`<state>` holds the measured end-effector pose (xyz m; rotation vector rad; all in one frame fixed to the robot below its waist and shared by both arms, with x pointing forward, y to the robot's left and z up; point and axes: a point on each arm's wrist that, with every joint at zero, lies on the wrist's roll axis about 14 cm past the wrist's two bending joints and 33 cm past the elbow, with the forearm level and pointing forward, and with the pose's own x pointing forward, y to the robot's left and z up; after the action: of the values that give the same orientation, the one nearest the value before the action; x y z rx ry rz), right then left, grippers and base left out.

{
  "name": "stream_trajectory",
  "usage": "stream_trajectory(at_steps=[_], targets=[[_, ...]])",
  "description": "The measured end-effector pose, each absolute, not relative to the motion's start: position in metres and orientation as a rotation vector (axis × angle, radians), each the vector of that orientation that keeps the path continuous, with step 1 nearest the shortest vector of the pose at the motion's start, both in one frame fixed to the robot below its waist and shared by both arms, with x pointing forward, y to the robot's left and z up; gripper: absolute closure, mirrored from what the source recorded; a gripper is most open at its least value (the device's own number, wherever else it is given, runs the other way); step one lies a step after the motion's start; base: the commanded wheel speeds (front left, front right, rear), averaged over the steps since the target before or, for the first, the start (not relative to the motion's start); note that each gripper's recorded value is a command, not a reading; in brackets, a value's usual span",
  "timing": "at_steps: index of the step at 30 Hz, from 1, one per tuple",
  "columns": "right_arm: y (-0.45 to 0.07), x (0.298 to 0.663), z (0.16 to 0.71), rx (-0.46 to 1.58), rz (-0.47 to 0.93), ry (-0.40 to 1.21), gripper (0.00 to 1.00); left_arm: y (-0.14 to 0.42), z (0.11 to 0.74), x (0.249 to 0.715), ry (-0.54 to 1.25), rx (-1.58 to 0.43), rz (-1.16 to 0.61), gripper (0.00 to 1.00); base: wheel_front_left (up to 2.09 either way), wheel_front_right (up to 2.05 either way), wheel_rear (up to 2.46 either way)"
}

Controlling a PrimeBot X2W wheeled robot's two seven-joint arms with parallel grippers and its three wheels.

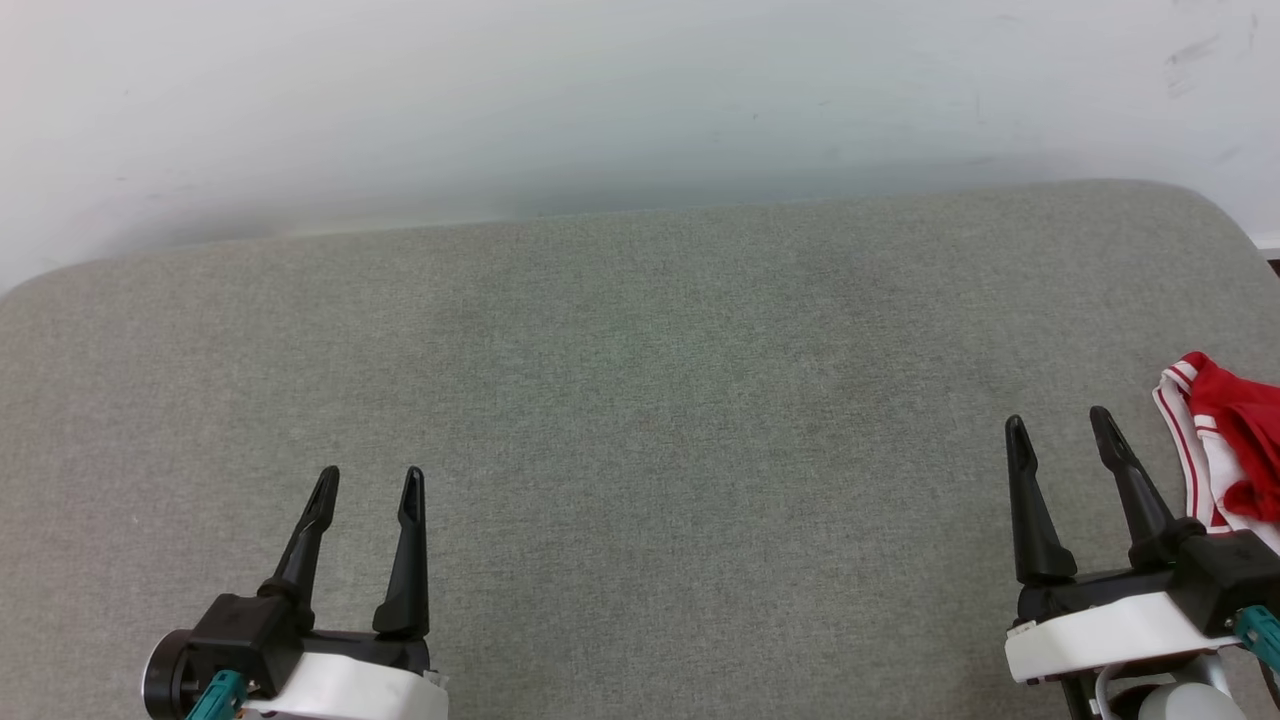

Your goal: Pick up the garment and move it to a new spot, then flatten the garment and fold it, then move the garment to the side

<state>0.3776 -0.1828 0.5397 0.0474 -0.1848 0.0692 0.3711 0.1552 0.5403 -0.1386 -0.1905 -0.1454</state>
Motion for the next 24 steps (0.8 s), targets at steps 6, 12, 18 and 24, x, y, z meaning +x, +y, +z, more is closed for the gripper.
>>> stream_trajectory(at_steps=[6,12,18,24], targets=[[-0.183,0.376,0.532,0.049,0.068,-0.161,1.00,0.156,0.532,0.370,-0.165,-0.142,-0.138,1.00,0.00,0.00,0.00],[-0.186,0.373,0.519,0.131,0.051,-0.116,1.00,0.159,0.521,0.368,-0.120,-0.222,-0.118,1.00,0.00,0.00,0.00],[-0.189,0.373,0.515,0.254,0.030,-0.095,1.00,0.165,0.513,0.368,-0.086,-0.336,-0.093,1.00,0.00,0.00,0.00],[-0.193,0.373,0.510,0.367,0.011,-0.072,1.00,0.169,0.510,0.370,-0.068,-0.442,-0.073,1.00,0.00,0.00,0.00]])
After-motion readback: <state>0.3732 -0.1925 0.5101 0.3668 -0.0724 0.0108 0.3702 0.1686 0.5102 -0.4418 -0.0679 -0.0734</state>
